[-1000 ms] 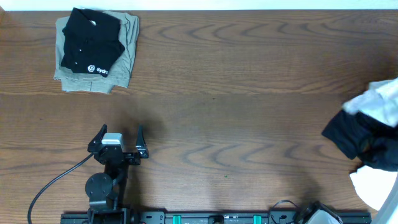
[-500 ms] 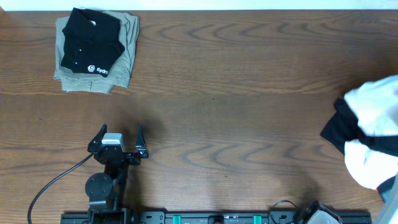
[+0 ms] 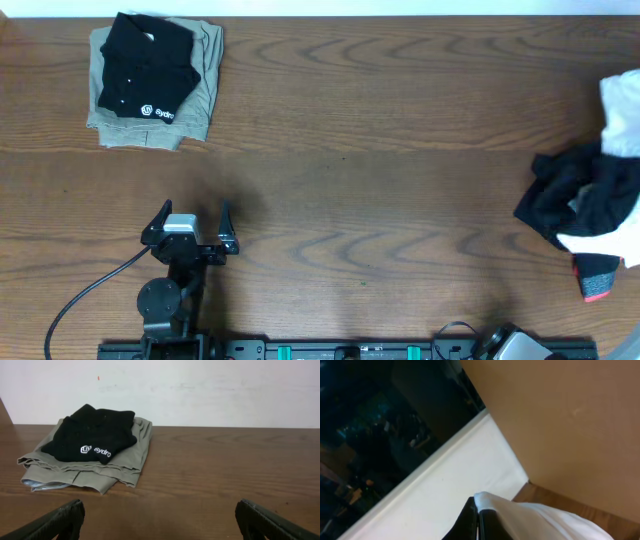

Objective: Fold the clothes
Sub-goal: 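Grasp the white shirt with the right gripper and lift it up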

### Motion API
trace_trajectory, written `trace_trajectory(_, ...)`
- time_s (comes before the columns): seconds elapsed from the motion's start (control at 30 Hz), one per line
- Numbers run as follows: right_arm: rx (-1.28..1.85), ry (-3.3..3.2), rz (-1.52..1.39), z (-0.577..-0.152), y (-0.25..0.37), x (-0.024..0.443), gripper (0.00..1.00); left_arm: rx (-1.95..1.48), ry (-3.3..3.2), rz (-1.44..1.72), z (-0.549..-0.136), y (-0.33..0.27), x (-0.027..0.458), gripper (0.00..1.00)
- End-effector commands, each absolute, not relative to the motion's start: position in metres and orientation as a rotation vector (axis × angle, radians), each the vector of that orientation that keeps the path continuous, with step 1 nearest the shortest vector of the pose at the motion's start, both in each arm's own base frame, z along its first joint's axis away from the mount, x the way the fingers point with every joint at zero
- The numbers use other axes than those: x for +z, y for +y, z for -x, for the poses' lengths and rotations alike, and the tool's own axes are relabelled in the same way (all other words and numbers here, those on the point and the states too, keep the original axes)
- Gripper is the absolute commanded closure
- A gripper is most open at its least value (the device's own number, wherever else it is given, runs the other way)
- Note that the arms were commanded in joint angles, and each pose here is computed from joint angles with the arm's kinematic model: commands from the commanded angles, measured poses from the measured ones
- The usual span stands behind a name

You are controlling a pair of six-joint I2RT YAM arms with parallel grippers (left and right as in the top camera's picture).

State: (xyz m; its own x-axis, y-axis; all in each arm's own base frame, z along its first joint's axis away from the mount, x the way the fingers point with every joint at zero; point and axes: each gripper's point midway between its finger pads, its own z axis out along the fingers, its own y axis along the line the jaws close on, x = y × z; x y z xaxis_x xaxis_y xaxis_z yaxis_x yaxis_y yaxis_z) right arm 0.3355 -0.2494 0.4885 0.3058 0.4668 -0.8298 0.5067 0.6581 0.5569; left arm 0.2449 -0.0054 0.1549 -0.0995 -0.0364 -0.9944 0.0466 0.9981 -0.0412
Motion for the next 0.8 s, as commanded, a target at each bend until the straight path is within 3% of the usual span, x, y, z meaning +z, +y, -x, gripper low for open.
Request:
trace_trajectory(0.0, -0.074, 1.233, -0.807, -0.312, -0.227, 0.553, 0.99, -0.069, 1.718, -0.026, -0.244, -0.007, 0.139, 0.02)
trace_trajectory(0.23, -0.022, 1.266, -0.720, -0.305, -0.203, 0.577, 0.98, -0.069, 1.718, -0.026, -0.244, -0.007, 0.139, 0.02)
trace_trajectory(0.77, 0.693, 1.460, -0.240, -0.340, -0.026, 0.590, 0.98, -0.069, 1.718, -0.026, -0.244, -0.007, 0.139, 0.02)
